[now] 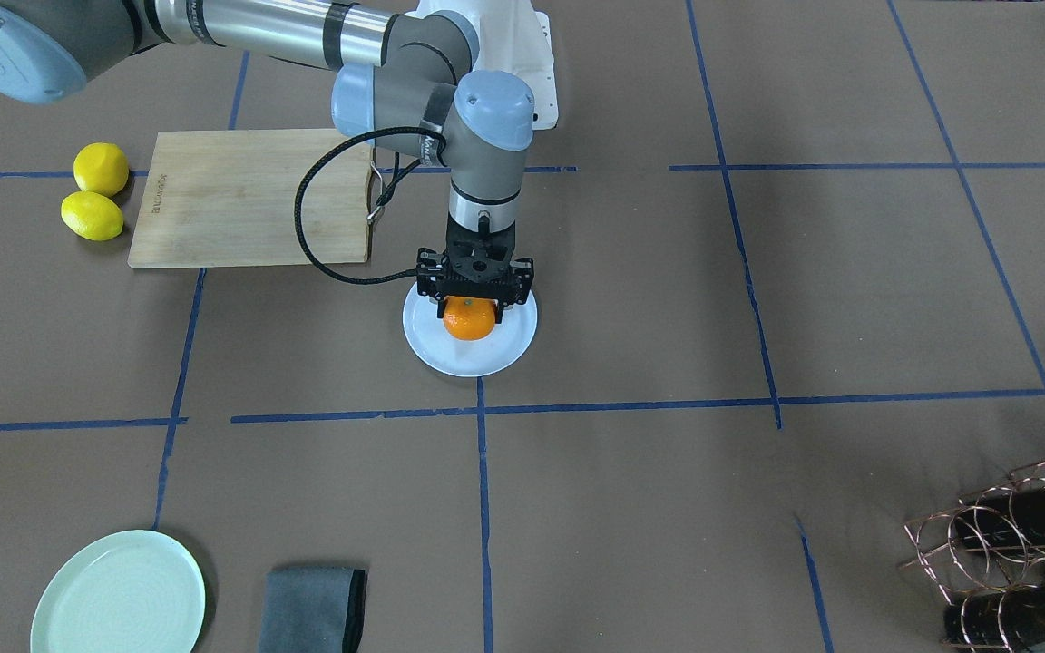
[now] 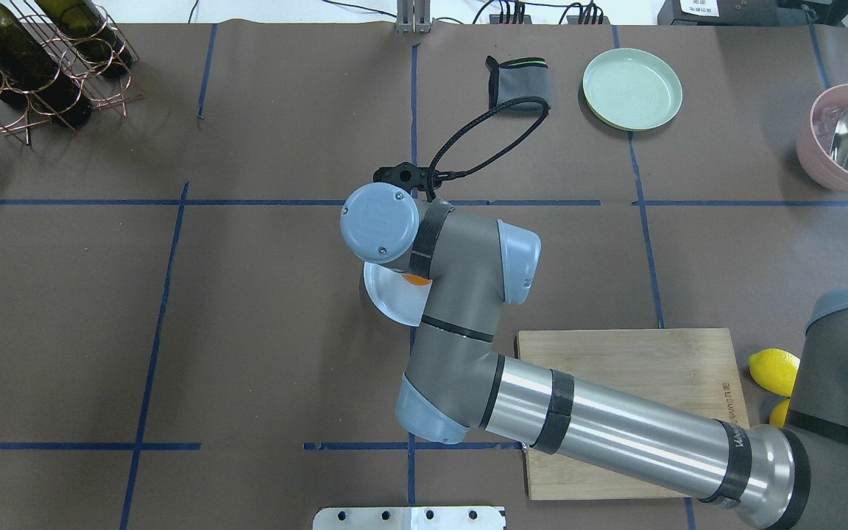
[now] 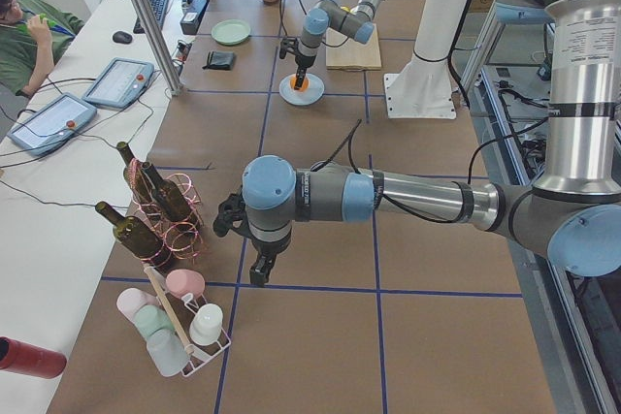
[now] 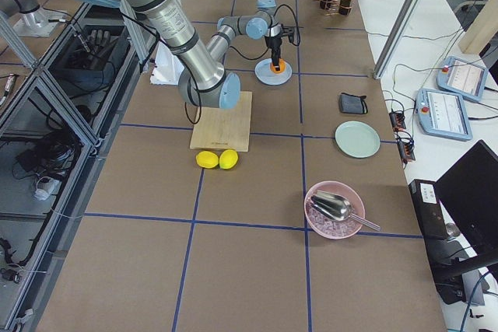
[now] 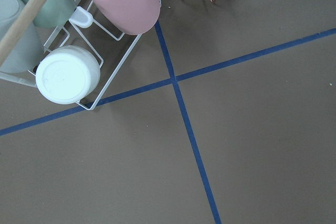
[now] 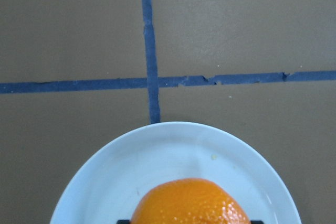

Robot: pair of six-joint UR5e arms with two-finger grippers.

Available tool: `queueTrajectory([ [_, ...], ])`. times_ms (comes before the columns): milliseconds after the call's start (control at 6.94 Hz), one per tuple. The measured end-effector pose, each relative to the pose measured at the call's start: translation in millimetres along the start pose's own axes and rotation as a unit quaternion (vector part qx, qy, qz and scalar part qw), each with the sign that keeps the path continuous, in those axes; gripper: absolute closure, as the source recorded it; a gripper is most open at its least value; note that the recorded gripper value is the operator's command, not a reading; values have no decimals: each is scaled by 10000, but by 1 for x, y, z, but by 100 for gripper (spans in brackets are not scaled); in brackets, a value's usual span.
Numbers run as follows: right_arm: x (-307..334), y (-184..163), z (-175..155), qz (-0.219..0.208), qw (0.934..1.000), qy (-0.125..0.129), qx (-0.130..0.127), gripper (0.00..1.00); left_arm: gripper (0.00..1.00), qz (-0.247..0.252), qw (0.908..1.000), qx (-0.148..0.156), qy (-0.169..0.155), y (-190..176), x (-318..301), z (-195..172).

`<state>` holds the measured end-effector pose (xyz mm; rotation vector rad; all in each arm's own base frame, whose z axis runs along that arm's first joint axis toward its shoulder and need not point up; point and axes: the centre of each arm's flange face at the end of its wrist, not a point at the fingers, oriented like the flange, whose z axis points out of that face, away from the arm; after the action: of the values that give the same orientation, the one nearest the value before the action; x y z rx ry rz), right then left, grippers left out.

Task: Pick orange to plate
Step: 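Carry the orange with the right gripper over the light blue plate, then lower the orange onto the plate and open the right gripper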

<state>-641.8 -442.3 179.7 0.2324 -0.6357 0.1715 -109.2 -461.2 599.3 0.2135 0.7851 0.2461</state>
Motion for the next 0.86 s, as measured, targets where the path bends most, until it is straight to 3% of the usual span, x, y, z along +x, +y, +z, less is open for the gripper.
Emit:
queueTrajectory([
  [144,-2,6,4,-19,10000,47,7,0,0,-3,10000,-3,1,1,0,0],
  [577,-2,2,-5,-13,10000,-14,41,0,0,0,10000,-3,1,2,0,0],
  [865,26,-44,-41,-16,9997,-246,-76,0,0,16,10000,-14,-2,2,0,0],
])
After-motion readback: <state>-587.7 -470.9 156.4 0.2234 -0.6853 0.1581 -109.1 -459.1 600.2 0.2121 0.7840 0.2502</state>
